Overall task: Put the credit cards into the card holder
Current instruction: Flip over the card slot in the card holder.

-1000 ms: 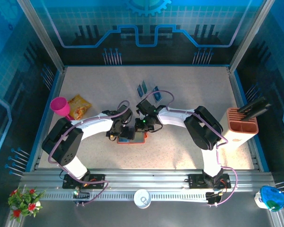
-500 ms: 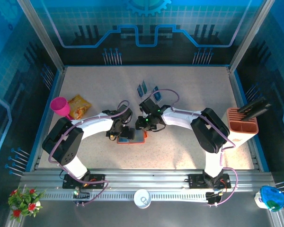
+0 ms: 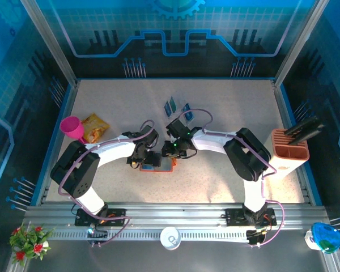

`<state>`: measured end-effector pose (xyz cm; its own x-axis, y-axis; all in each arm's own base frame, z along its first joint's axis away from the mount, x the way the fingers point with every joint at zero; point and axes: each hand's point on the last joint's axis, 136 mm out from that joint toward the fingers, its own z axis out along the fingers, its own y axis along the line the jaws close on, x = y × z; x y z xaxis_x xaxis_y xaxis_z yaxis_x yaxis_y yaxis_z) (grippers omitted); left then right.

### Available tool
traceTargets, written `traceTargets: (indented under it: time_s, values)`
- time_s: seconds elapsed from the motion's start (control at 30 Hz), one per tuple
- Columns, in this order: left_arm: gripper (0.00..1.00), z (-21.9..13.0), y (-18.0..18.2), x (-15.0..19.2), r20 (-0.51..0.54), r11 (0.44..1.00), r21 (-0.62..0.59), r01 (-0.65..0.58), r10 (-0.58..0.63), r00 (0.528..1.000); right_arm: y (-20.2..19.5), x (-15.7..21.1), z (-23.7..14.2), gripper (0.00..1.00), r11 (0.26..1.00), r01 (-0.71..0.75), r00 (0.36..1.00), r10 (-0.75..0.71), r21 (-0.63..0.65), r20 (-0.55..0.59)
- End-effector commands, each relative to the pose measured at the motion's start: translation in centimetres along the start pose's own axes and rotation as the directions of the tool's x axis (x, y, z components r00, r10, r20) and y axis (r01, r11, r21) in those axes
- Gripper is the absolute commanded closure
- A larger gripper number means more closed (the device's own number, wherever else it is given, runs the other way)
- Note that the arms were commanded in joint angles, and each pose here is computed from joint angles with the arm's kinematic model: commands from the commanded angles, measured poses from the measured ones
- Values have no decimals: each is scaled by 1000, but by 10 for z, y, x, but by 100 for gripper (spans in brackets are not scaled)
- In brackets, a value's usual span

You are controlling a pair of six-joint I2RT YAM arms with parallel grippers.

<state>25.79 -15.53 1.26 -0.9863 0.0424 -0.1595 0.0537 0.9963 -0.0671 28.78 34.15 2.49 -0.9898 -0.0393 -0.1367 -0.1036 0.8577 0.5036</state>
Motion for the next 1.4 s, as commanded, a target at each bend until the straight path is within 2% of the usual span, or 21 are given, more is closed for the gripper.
traceTargets:
  time_s: [0.0,0.33,0.6,0.9,1.07,1.37]
  values:
    - [1,11,18,24,-77,998,-55,22,-26,997,9,4,8,76,999,-7,999,5,-49,-44]
    - [1,2,13,18,-50,999,-23,28,-29,998,23,1,3,77,994,-19,999,15,-109,-36]
    - [1,-52,2,-19,88,992,89,88,-96,992,48,-5,-15,74,985,-8,1000,8,-174,-6]
    - [1,-103,29,-49,190,951,200,237,-275,943,78,-1,-18,70,978,19,1000,-20,-210,-1]
    - [1,-117,40,-58,216,939,221,265,-311,925,93,2,-8,61,976,33,999,-37,-215,-14]
    - [1,-125,45,-63,226,926,243,290,-345,911,107,9,28,59,978,33,997,-46,-205,-58]
